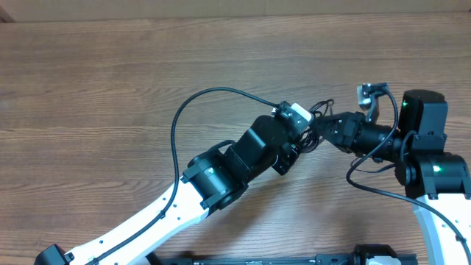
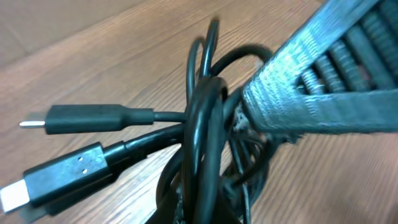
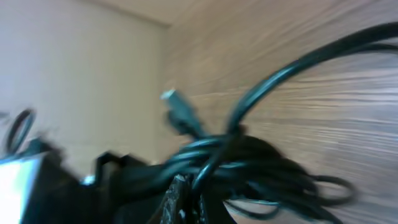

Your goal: Untangle cables

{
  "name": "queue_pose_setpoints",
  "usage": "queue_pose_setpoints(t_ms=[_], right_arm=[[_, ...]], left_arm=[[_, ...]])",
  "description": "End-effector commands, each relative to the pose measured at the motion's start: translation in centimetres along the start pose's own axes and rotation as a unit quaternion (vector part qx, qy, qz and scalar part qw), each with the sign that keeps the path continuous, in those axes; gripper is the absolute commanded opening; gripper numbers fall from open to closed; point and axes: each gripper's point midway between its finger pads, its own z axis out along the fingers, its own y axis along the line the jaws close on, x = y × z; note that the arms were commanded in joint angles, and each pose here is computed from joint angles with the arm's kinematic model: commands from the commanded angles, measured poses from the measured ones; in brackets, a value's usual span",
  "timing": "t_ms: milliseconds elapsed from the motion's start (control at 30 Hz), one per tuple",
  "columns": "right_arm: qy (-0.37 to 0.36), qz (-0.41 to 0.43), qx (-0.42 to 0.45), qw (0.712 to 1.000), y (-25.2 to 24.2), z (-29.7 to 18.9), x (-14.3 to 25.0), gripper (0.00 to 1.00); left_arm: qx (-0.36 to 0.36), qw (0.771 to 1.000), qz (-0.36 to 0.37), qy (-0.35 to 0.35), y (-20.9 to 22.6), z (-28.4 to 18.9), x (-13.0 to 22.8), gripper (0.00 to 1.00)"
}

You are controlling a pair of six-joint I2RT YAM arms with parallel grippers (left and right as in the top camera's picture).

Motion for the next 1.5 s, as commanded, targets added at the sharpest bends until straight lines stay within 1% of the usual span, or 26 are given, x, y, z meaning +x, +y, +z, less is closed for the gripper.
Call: queue_pose_setpoints(t_ms=[0,300,467,567,667,733,867,1033,1133,1267,1467], right_arm=[[0.046,-0.055,-0.104,0.992,4.4,-0.8,1.8,0.04],[0.034,-0.081,-0.113,0.99,5.7,-1.9,2.5,0.04],[0.033,-0.07,-0.102,0.992,5.3,-1.9,2.7,0.04],[0.026,-0.056,-0.077,0.995,4.3,-1.7,2.5,0.04],[0.011,-0.031,-0.023,0.999,2.3,-1.5,2.3,0.04],[-0.002,-0.018,0.015,1.0,0.8,-1.5,2.0,0.04],[-0.034,-0.002,0.096,0.995,-2.1,-1.9,1.2,0.04],[-0.058,0.017,0.179,0.982,-5.1,-2.7,0.9,0.04],[-0.059,0.018,0.185,0.981,-5.3,-2.8,0.9,0.04],[-0.059,0.018,0.184,0.981,-5.3,-2.8,0.9,0.05],[-0.059,0.015,0.185,0.981,-5.3,-2.8,0.8,0.05]], left_arm=[[0.009,0.998,0.056,-0.006,-1.0,-0.4,-0.5,0.04],[-0.076,0.995,0.056,-0.011,1.9,-0.6,-0.8,0.04],[-0.124,0.991,0.055,-0.014,3.5,-1.0,-1.1,0.04],[-0.17,0.983,0.072,-0.011,5.0,-1.4,-1.1,0.04],[-0.237,0.968,0.082,-0.013,7.2,-2.5,-1.4,0.04],[-0.26,0.962,0.085,-0.015,7.9,-3.0,-1.6,0.04],[-0.227,0.968,0.105,-0.01,6.8,-2.5,-1.5,0.04],[-0.158,0.982,0.107,-0.008,4.6,-1.6,-1.2,0.04],[-0.117,0.988,0.105,-0.008,3.3,-1.2,-1.0,0.04],[-0.051,0.996,0.075,-0.011,1.0,-0.9,-0.9,0.04],[0.042,0.998,0.036,-0.006,-2.1,-0.8,-0.6,0.04]])
